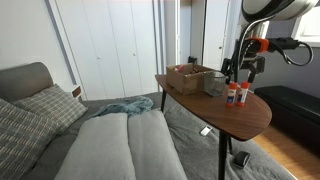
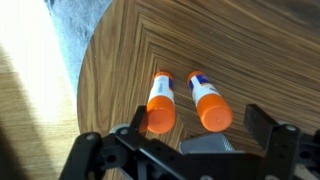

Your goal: Pick up the glue stick to the right and move it close to the glue stick on the left, pick up both glue sticks together and put them in the gray pen holder

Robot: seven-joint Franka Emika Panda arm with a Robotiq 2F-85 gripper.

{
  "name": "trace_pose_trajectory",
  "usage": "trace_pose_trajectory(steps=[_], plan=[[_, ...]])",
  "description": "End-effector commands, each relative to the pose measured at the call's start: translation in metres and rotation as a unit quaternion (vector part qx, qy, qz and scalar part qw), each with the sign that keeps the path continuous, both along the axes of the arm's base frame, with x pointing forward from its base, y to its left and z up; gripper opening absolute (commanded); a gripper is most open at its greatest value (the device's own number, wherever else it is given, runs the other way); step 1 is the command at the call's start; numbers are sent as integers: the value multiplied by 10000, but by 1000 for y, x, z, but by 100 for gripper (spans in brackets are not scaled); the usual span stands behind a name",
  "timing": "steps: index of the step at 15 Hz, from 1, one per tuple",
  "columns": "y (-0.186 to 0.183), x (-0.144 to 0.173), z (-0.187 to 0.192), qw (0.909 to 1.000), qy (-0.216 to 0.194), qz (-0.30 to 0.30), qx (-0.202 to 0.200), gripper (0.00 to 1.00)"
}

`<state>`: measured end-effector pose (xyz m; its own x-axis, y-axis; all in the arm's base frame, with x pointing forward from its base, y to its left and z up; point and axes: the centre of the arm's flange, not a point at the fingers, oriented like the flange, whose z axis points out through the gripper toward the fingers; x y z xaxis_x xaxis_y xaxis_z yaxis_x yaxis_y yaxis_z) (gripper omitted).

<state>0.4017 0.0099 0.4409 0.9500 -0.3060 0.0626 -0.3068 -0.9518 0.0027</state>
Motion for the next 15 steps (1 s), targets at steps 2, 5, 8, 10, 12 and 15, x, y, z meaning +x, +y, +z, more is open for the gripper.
trace_pose_trajectory(steps=[2,5,8,10,12,15], plan=[[0,-5,3,9999,-107,-2,-40,100],[0,-7,8,9999,-151,19,-49,100],[-2,-7,10,9998,-170,0,-67,100],[-1,-6,7,9999,-129,6,-69,100],[-2,-4,2,9999,-98,-3,-85,100],[-4,-2,-1,9999,-89,5,-99,100]])
